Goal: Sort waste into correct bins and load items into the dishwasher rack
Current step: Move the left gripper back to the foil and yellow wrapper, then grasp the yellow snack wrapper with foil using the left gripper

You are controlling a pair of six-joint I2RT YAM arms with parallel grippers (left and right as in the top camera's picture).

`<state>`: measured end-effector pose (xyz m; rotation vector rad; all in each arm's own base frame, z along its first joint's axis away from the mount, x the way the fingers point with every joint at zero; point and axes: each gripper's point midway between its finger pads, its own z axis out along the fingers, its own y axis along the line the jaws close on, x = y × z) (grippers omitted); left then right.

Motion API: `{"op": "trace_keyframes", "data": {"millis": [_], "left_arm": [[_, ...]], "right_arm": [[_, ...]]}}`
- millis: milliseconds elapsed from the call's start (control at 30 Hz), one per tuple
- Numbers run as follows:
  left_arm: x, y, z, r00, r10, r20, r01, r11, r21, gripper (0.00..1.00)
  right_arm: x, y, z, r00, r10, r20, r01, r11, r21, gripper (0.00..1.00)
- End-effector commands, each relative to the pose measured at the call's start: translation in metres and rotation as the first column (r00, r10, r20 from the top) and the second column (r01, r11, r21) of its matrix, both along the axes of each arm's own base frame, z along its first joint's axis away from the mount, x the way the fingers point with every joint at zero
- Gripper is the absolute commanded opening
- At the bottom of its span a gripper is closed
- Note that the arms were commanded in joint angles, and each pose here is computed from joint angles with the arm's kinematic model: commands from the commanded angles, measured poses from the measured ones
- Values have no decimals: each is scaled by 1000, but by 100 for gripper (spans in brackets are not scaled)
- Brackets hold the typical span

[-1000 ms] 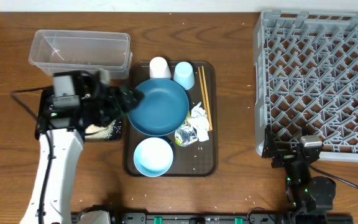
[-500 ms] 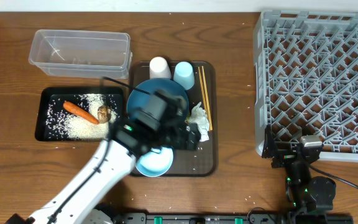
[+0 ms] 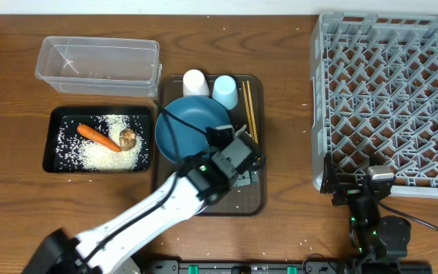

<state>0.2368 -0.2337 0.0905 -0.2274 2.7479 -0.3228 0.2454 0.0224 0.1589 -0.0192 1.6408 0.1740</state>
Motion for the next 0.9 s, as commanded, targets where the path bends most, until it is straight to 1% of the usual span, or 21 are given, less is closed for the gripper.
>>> {"op": "trace_keyframes", "data": {"millis": [0,67,133,300,533,633,767,867], "left_arm": [[3,6,-16,996,86,-19,-85,996,40,92],[2,7,-19,996,90,-26,-89,995,48,92],[2,7,-20,996,90,-27,-89,995,49,89],[4,9,-21,995,94,-20,-93,994,61,88],[10,27,-35,991,134,14,-134,975,176,87],[11,26,-42,991,133,7,-132,974,186,87],[13,23,-44,991,133,10,-133,975,180,83],[14,22,-44,991,134,15,-134,976,174,81]], "right_arm": [[0,-3,-2,1000,-13,-5,13,1000,-6,99],[0,-3,-2,1000,-13,-5,13,1000,-6,99],[0,-3,-2,1000,-13,-5,13,1000,-6,99],[0,-3,-2,1000,-13,-5,13,1000,-6,99],[0,-3,-2,1000,-13,-5,13,1000,-6,99],[0,-3,-2,1000,-13,-5,13,1000,-6,99],[0,-3,-2,1000,-13,-5,13,1000,-6,99],[0,-3,-2,1000,-13,-5,13,1000,-6,99]]}}
